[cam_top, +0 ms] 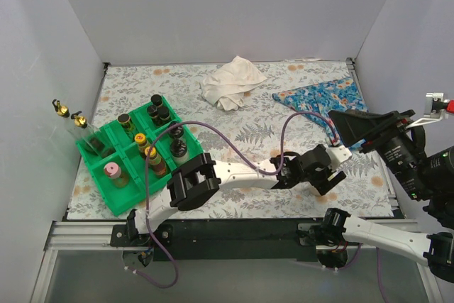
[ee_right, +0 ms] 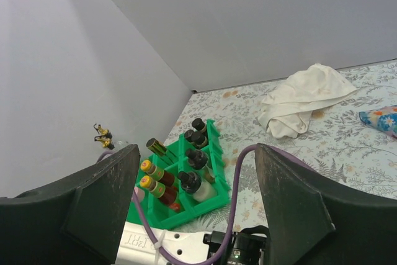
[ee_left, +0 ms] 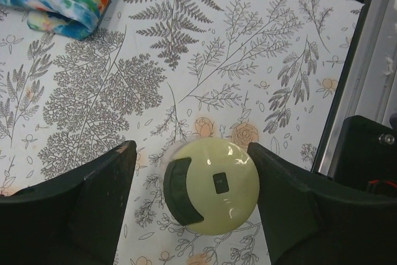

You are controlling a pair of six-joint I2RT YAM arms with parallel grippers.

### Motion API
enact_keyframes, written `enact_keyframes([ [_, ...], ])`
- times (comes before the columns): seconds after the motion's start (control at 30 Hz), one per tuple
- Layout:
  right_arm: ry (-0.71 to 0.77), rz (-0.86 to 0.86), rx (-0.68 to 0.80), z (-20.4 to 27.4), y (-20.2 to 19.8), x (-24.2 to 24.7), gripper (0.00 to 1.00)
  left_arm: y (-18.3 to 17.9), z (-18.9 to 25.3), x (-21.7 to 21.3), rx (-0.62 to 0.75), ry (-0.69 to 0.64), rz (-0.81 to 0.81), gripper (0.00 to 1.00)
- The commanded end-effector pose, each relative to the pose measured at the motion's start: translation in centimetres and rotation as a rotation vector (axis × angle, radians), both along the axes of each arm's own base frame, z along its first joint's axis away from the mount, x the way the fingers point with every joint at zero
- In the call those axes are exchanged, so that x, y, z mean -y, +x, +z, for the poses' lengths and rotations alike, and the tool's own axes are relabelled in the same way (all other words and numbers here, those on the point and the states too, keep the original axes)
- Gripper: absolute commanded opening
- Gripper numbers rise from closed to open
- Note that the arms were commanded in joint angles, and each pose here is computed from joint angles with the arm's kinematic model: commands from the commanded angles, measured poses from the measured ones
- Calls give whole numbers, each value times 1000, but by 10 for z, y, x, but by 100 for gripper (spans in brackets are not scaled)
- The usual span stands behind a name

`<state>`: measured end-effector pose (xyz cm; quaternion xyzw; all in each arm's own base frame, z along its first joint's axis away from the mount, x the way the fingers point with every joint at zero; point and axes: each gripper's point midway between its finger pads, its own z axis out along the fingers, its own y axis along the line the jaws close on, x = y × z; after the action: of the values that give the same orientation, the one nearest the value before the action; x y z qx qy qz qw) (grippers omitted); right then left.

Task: Organize the condiment bottles
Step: Pick up the bottle from the corner of the board.

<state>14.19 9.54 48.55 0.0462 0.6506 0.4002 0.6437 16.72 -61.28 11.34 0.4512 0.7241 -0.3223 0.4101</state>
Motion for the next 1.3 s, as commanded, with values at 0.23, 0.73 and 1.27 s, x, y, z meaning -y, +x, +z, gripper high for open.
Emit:
enact_keyframes([
  [0.23, 53, -32, 18, 5, 0, 11, 83, -2, 25, -7, 43, 4, 75, 13],
  [0.73, 32, -18, -2, -6, 3, 0, 83, 84, 129, -136, -57, -113, 725, 0],
  [1.27, 27, 8, -8, -5, 4, -11, 83, 178, 257, -362, 119, -160, 1482, 0],
])
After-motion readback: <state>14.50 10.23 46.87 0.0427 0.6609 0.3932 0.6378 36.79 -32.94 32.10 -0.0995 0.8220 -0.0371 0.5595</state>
